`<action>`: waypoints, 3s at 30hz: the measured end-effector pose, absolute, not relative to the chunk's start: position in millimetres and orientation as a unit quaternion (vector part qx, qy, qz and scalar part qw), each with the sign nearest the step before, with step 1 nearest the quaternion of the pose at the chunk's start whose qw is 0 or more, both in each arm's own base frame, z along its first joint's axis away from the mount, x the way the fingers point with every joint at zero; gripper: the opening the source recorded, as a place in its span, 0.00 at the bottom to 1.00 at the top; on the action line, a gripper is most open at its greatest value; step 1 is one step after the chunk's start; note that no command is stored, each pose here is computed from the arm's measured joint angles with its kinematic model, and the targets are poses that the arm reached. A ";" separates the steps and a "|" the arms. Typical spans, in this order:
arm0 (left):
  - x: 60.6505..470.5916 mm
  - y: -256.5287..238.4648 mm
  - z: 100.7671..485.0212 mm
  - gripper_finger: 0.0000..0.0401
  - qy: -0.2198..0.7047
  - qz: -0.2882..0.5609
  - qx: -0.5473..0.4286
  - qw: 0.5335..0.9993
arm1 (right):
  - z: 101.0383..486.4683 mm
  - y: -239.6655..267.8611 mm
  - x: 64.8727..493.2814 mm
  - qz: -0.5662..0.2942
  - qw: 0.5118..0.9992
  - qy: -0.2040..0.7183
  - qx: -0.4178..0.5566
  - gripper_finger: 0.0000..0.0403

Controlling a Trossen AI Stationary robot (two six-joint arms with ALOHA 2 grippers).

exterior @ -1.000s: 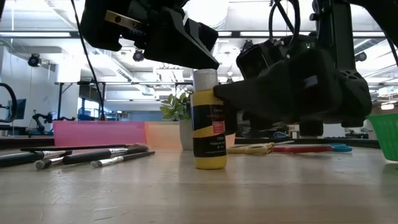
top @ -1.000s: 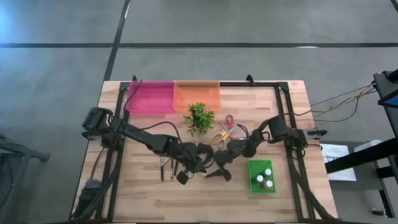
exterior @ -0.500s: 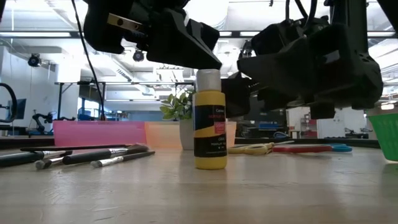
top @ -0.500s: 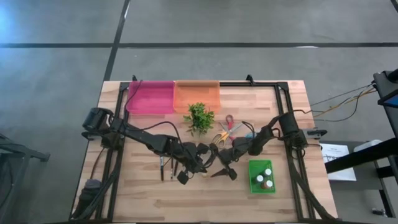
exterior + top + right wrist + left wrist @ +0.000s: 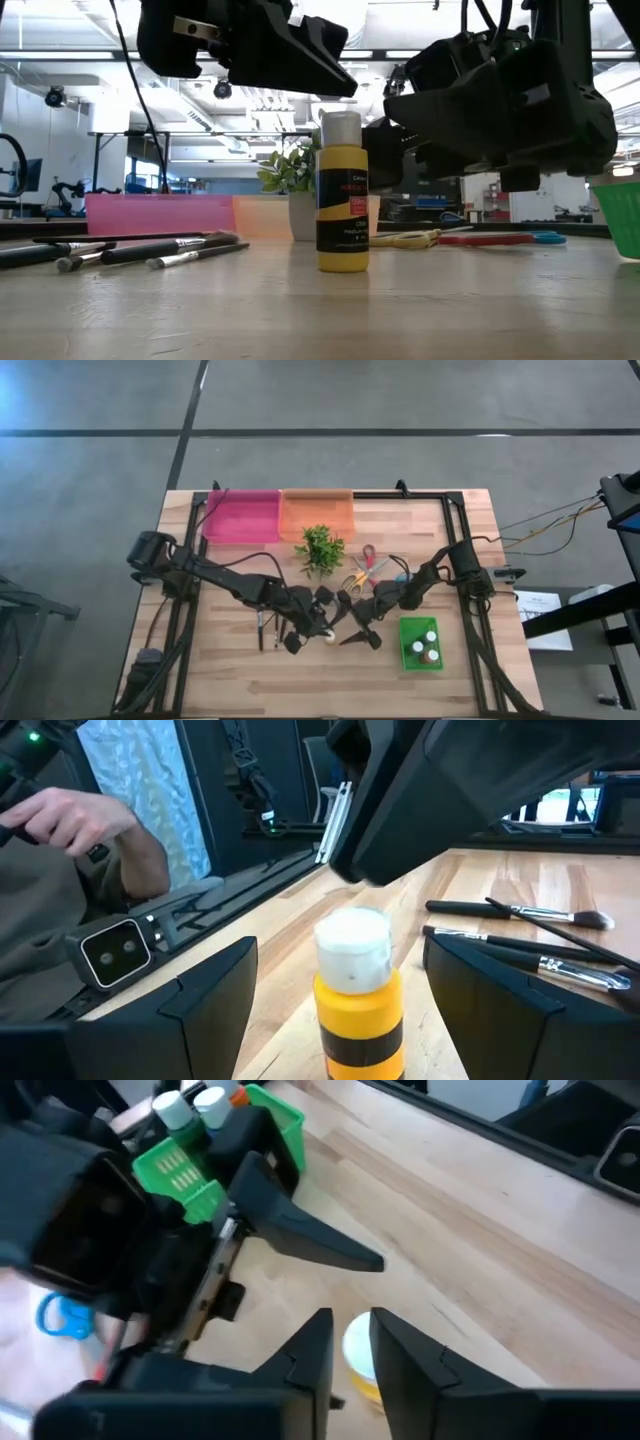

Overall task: Pick & Place Paint Supplies
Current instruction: Put the yellow paint bottle into the green bin

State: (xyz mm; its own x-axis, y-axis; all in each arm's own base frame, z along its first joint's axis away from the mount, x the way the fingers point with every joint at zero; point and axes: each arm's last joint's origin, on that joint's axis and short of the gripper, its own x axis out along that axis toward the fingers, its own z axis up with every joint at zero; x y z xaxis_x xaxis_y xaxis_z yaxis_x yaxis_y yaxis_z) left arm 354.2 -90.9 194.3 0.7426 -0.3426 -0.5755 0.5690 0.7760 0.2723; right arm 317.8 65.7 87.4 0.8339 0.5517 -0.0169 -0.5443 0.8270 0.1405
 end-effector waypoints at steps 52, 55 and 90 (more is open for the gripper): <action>169.4 -61.4 267.4 0.25 0.211 -0.167 0.199 0.942 | 223.6 111.4 407.9 0.202 0.820 0.534 -0.049 0.70; 169.4 -61.4 267.4 0.25 0.211 -0.167 0.199 0.942 | 222.3 111.7 406.9 0.190 0.820 0.537 -0.054 0.70; 169.7 -61.5 267.9 0.25 0.208 -0.167 0.198 0.943 | 214.9 121.5 405.1 0.171 0.829 0.529 -0.063 0.70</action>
State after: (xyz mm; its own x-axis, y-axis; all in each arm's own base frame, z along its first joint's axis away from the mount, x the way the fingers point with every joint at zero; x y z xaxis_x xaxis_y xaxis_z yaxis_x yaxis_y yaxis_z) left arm 169.7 -61.5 267.9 0.8581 -0.2318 -0.4582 0.3965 0.8660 0.3047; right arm 405.1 121.5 214.9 0.3816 0.2173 -0.8984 -0.3497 0.9337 0.0773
